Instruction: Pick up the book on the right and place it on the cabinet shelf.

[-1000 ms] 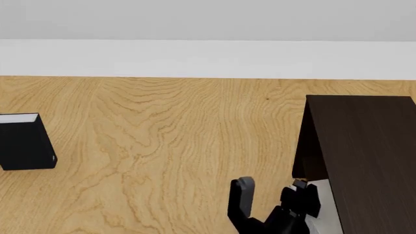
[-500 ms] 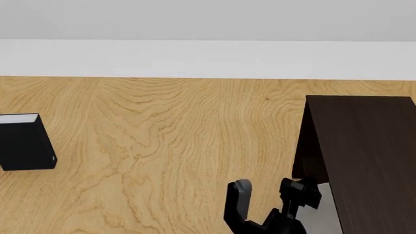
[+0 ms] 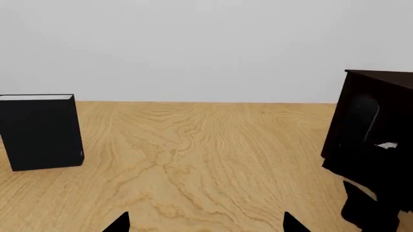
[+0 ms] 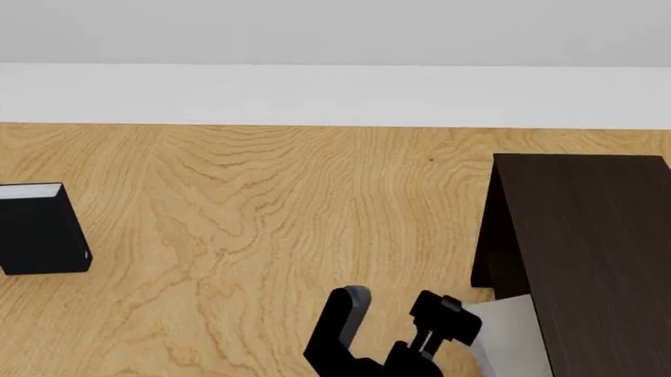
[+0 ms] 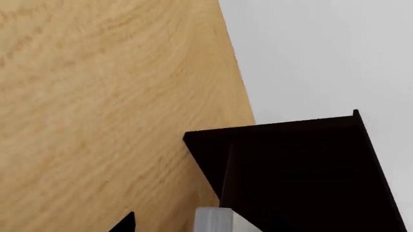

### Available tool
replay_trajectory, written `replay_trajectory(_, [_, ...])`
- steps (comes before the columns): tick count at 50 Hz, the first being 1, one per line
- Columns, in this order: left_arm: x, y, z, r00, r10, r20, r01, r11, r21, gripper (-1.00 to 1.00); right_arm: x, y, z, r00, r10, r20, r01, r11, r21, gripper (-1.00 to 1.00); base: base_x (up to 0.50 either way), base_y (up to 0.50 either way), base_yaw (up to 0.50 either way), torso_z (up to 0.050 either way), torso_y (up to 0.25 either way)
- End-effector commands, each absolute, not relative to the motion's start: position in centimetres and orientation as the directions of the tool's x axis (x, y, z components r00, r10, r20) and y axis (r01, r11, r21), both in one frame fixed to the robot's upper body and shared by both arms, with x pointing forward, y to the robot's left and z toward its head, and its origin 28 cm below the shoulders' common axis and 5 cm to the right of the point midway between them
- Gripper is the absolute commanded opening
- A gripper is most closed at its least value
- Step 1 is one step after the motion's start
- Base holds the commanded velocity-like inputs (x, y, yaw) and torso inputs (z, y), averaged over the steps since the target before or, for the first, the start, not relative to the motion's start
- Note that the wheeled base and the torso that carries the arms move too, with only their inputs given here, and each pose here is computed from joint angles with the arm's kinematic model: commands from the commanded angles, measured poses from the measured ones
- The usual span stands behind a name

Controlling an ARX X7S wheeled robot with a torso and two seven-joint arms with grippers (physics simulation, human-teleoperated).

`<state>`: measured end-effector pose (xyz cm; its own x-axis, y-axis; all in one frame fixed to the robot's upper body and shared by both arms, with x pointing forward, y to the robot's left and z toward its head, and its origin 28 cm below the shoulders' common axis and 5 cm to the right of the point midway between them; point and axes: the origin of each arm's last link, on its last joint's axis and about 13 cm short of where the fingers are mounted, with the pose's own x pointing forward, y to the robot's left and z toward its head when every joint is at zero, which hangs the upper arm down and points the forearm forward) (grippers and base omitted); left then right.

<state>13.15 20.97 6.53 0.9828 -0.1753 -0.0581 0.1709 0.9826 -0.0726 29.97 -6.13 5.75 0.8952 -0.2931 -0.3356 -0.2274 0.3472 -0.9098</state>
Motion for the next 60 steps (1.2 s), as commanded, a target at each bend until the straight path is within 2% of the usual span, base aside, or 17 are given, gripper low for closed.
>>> replay_trajectory(1, [13.2, 20.9, 6.6, 0.983, -0.176, -0.045, 0.172, 0.982, -0.079, 1.00, 28.8, -5.0, 7.7, 0.927, -0.210, -0.311, -0.212, 0.390, -0.896, 1.00, 0.00, 0.00, 0.00, 0.000, 0.000])
replay_trajectory(3, [13.2, 20.9, 6.7, 0.983, -0.175, -0.046, 0.171, 0.982, -0.078, 1.00, 28.6, -4.8, 7.6, 0.904, -0.189, -0.383, -0.247, 0.498, -0.831, 1.00, 0.00, 0.00, 0.00, 0.000, 0.000])
replay_trajectory(5, [13.1, 20.9, 6.6, 0.984, -0.175, -0.044, 0.171, 0.982, -0.078, 1.00, 28.7, -4.9, 7.5, 0.900, -0.192, -0.390, -0.250, 0.506, -0.826, 1.00, 0.00, 0.00, 0.00, 0.000, 0.000])
replay_trajectory(6, [13.1, 20.9, 6.6, 0.984, -0.175, -0.044, 0.171, 0.982, -0.078, 1.00, 28.7, -4.9, 7.5, 0.889, -0.179, -0.421, -0.262, 0.555, -0.790, 1.00, 0.00, 0.00, 0.00, 0.000, 0.000])
replay_trajectory(11, [13.1, 20.9, 6.8, 0.984, -0.175, -0.044, 0.171, 0.982, -0.079, 1.00, 29.1, -5.2, 7.9, 0.876, -0.185, -0.446, -0.264, 0.589, -0.763, 1.00, 0.00, 0.00, 0.00, 0.000, 0.000])
replay_trajectory(18, [13.1, 20.9, 6.7, 0.984, -0.174, -0.046, 0.170, 0.982, -0.077, 1.00, 29.1, -5.5, 8.9, 0.846, -0.161, -0.508, -0.270, 0.693, -0.669, 1.00, 0.00, 0.00, 0.00, 0.000, 0.000])
replay_trajectory(22, [13.1, 20.9, 6.7, 0.984, -0.173, -0.046, 0.170, 0.982, -0.078, 1.00, 29.1, -6.0, 9.6, 0.799, -0.179, -0.574, -0.286, 0.726, -0.625, 1.00, 0.00, 0.00, 0.00, 0.000, 0.000])
replay_trajectory(23, [13.1, 20.9, 6.7, 0.984, -0.173, -0.047, 0.169, 0.983, -0.076, 1.00, 29.1, -6.1, 9.8, 0.802, -0.146, -0.579, -0.277, 0.768, -0.578, 1.00, 0.00, 0.00, 0.00, 0.000, 0.000])
replay_trajectory(46, [13.1, 20.9, 6.8, 0.983, -0.176, -0.051, 0.172, 0.982, -0.077, 1.00, 29.1, -7.0, 11.0, 0.786, -0.126, -0.606, -0.345, 0.724, -0.598, 1.00, 0.00, 0.00, 0.00, 0.000, 0.000])
replay_trajectory(60, [13.1, 21.0, 6.8, 0.983, -0.176, -0.051, 0.172, 0.982, -0.078, 1.00, 28.8, -6.1, 11.4, 0.785, -0.068, -0.616, -0.388, 0.721, -0.574, 1.00, 0.00, 0.00, 0.00, 0.000, 0.000])
